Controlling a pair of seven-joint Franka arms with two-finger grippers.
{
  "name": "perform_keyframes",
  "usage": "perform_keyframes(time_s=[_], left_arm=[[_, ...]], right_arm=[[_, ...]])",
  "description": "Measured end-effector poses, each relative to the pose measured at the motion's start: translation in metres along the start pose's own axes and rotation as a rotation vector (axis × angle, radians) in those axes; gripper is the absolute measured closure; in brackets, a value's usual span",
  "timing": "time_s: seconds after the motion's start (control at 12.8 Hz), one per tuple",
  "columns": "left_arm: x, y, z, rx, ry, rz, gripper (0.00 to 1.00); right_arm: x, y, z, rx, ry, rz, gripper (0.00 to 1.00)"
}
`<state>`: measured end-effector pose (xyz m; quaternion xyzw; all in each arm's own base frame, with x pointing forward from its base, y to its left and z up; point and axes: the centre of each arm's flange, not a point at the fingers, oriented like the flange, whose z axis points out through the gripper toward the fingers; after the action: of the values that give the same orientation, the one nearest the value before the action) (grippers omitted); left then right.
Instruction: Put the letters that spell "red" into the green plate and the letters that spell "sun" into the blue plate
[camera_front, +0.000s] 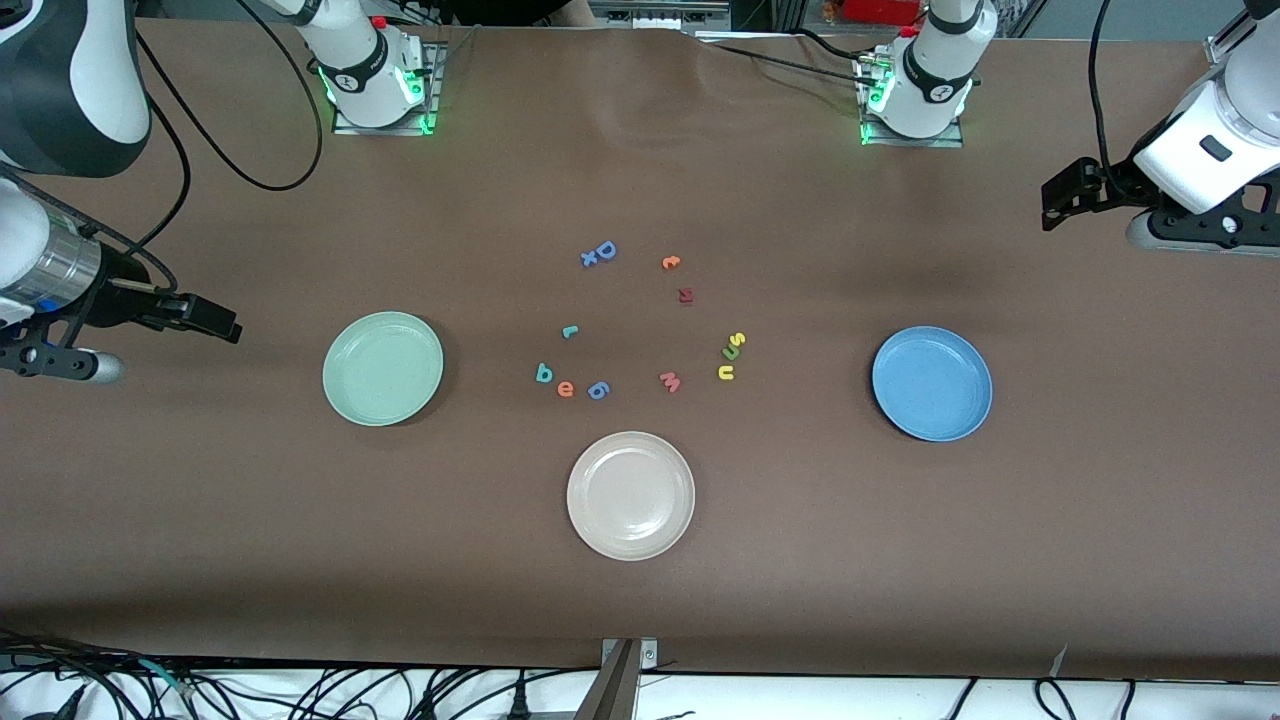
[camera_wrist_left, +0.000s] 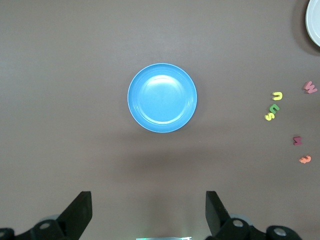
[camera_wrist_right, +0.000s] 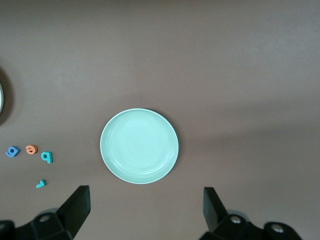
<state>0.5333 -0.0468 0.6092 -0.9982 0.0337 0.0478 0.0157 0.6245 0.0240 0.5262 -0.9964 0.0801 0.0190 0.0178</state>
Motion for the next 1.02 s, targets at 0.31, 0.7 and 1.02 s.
perform_keyframes(time_s=[0.31,0.7,1.02], left_arm=[[0.0,0.0,0.0,0.0,0.0,0.0,0.0],[-0.001,0.0,0.0,0.0,-0.003,0.0,0.0],[-0.002,0.001,0.0,0.001,-0.008,0.002,0.0]], right_arm=[[0.001,0.002,0.003,-0.002,-0.004,0.003,0.0],[0.006,0.0,0.02,-0.014,-0.035,0.005,0.0],[0.008,-0.004,0.03,-0.02,-0.05,0.0,0.0]])
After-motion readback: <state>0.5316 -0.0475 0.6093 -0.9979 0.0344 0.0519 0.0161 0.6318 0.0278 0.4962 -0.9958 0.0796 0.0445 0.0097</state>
